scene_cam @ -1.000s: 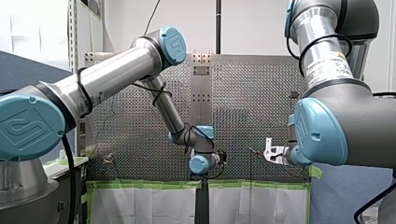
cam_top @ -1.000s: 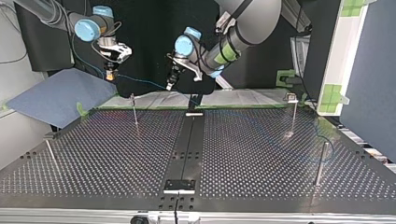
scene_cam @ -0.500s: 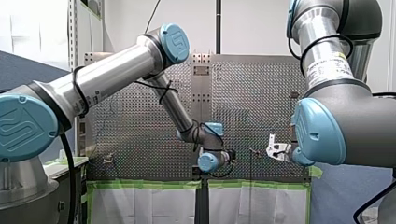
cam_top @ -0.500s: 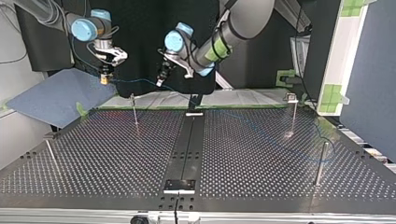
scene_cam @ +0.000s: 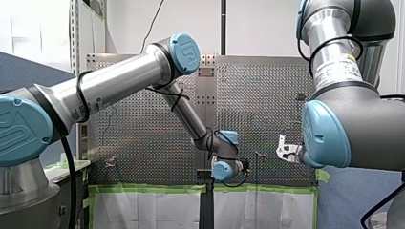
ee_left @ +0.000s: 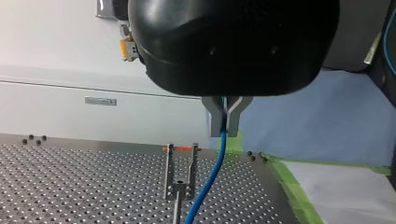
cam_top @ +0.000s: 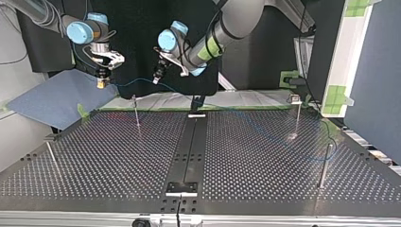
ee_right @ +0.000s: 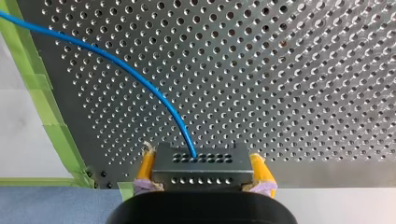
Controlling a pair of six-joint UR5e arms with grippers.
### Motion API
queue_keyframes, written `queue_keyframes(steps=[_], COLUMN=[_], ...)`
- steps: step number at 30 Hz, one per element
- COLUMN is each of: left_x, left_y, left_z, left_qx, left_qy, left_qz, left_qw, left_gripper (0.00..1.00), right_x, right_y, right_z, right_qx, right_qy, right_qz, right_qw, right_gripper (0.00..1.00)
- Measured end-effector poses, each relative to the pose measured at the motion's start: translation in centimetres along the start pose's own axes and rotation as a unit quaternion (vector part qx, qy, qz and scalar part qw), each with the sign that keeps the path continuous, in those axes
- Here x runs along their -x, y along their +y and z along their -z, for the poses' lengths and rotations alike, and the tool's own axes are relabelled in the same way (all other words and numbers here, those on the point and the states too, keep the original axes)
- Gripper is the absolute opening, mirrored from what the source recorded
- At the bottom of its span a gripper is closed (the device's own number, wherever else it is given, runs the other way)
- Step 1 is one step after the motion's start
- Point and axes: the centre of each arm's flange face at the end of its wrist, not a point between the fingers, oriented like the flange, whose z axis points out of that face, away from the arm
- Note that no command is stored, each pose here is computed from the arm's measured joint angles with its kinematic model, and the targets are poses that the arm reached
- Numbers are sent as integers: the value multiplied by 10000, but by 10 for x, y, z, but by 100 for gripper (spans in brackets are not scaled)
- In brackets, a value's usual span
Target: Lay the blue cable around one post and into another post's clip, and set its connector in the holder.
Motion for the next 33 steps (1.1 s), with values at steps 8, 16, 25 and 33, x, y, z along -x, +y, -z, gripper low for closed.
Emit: queue_keyframes(steps=[8, 16, 25, 33], left_x=[6, 13, 14, -3], left_y=[-4, -6, -2, -5], left_z=[-6, -13, -16, -18], left_qx=[-5, -24, 6, 12], left_qy=[-72, -105, -109, 50], left_qz=[71, 150, 212, 173], left_qw=[9999, 9998, 9997, 9998], left_gripper=[0, 0, 0, 0], right_x=[-2, -3, 9, 17], right_y=[6, 11, 19, 37], right_z=[-5, -7, -13, -14], right_qx=[-107, -326, -524, -356], right_qy=[-3, -42, -262, -418], right_qz=[-122, -193, -308, -283], right_qw=[9999, 9993, 9978, 9981], right_gripper=[0, 0, 0, 0])
